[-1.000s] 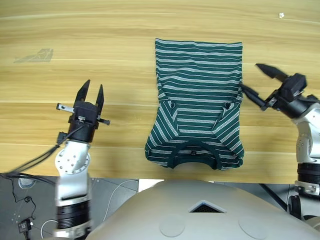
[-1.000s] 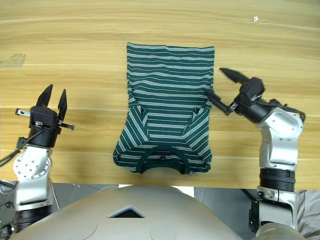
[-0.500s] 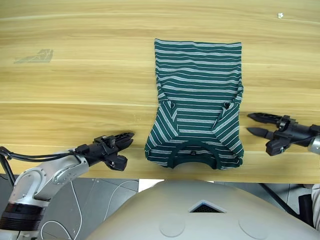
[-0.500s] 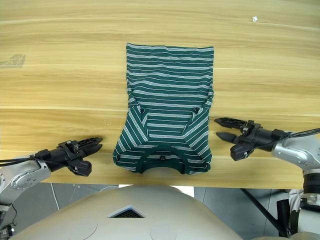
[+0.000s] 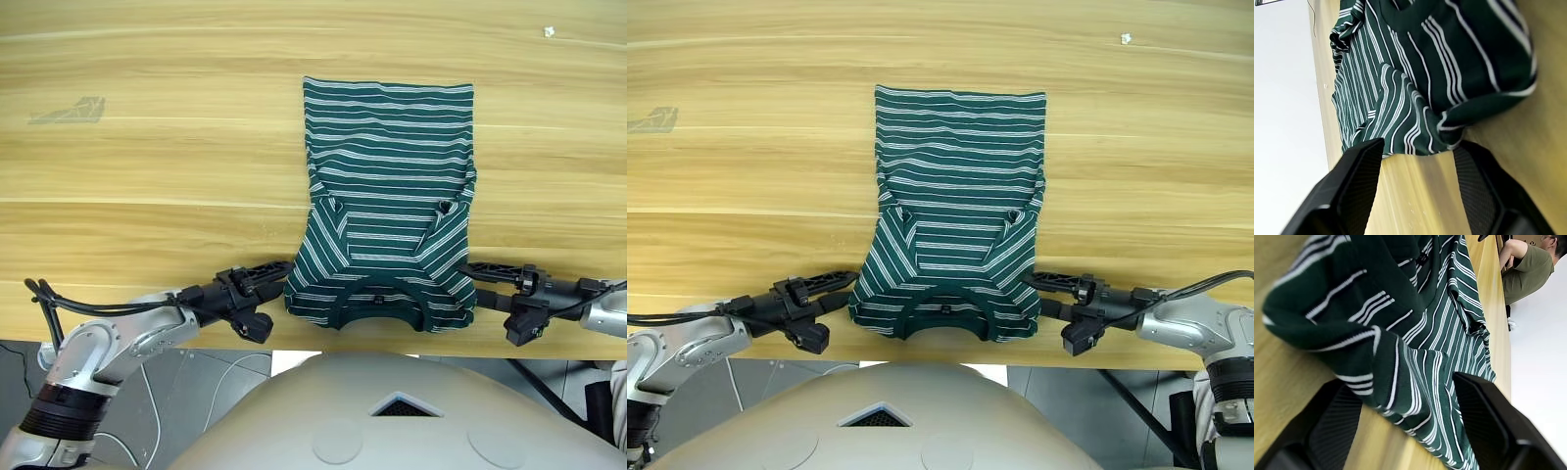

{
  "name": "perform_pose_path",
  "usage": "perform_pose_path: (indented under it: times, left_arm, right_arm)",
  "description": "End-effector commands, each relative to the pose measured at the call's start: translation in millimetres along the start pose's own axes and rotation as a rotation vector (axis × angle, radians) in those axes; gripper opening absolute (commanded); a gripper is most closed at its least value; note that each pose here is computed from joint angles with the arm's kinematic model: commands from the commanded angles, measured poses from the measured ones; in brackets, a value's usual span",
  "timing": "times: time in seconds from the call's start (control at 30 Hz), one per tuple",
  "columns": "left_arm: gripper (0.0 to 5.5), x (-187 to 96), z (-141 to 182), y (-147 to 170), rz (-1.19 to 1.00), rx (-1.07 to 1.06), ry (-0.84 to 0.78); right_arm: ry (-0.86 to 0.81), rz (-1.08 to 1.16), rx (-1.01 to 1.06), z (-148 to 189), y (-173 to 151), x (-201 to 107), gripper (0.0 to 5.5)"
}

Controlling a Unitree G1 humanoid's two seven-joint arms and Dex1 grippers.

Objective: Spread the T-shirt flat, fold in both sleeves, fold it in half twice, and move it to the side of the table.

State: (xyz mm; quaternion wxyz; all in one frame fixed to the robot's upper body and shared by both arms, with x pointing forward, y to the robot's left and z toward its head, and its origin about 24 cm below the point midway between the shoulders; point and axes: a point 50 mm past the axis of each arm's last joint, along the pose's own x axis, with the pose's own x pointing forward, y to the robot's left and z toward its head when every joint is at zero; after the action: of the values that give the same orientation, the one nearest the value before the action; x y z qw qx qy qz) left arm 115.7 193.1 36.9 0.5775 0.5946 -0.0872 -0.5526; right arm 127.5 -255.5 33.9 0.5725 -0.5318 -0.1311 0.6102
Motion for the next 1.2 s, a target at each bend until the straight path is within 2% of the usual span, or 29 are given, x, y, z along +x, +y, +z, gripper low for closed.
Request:
perform_pose_path:
  times: [0.03,0.13,0.2,0.4,0.7,0.83,1.0,1.1,1.2]
  left_arm:
    - [2.60,-1.5,8.9,-24.5,-0.156,-0.015,-0.023]
    - [2.60,-1.8,12.7,-34.9,-0.218,-0.029,-0.039]
    - [2.63,0.4,15.3,-37.7,-0.232,-0.028,-0.063]
    - [1.46,3.4,16.4,-38.4,-0.253,-0.018,-0.086]
    - [0.10,3.4,15.7,-35.5,-0.255,-0.014,-0.078]
    - [0.01,-2.8,18.0,-31.8,-0.237,-0.115,-0.064]
    - [0.00,-19.8,13.5,-20.0,-0.237,-0.268,-0.017]
    - [0.00,-33.0,24.4,-14.8,-0.293,-0.507,-0.021]
    - [0.00,-41.5,29.4,3.7,-0.300,-0.669,-0.044]
  right_arm:
    - [0.002,0.136,0.033,0.9,12.9,0.2,3.30]
    - [-0.004,0.174,0.065,4.1,19.8,0.6,3.30]
    - [-0.007,0.180,0.079,5.5,21.8,1.3,2.94]
    - [-0.009,0.203,0.118,7.8,27.1,2.2,1.70]
    - [-0.014,0.197,0.179,11.1,27.8,5.0,0.07]
    - [0.019,0.157,0.448,15.2,22.4,10.3,0.00]
    - [-0.031,0.339,0.931,30.1,13.4,2.1,0.00]
    - [-0.145,0.286,1.141,27.1,-19.4,-4.5,0.00]
    - [-0.225,0.158,1.228,20.1,-47.1,-7.3,0.00]
